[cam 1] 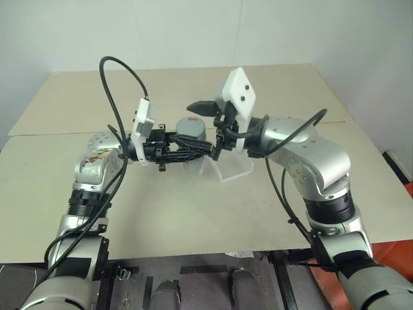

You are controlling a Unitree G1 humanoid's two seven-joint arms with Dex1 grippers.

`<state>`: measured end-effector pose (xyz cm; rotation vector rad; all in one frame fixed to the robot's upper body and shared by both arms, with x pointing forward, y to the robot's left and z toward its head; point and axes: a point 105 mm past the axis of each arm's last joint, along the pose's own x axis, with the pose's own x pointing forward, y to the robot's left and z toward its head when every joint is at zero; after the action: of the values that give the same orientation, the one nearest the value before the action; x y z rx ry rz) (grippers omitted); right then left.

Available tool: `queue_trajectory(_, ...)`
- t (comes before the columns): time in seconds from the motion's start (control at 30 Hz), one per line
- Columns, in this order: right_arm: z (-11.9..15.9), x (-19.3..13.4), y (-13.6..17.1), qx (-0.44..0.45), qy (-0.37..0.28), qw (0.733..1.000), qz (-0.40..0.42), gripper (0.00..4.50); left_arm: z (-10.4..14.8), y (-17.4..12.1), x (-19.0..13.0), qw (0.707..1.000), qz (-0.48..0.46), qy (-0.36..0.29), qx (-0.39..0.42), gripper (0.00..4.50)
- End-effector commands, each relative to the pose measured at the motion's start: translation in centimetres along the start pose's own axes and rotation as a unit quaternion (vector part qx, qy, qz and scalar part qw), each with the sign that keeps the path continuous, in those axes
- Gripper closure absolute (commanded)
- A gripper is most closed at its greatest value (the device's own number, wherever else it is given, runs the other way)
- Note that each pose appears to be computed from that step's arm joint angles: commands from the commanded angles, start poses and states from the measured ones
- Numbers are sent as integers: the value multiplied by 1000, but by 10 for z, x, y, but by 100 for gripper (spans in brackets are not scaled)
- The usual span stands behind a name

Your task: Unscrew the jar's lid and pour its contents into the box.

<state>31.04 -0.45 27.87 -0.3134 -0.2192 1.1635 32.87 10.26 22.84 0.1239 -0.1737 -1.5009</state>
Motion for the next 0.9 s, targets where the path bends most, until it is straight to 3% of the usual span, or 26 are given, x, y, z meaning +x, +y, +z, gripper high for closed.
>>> queue_trajectory(0.03, 9, -19, -19, -15, -15, 999, -50, 8, 15, -3, -4, 999, -7, -6, 32, 259)
queue_trajectory(0.43, 9, -45, -28, -18, -10, 997, -76, 8, 15, -6, -4, 999, -16, -9, 28, 259)
queue_trajectory(0.9, -1, -57, -18, -23, 15, 998, -51, 8, 15, -5, -5, 999, -14, -6, 32, 259)
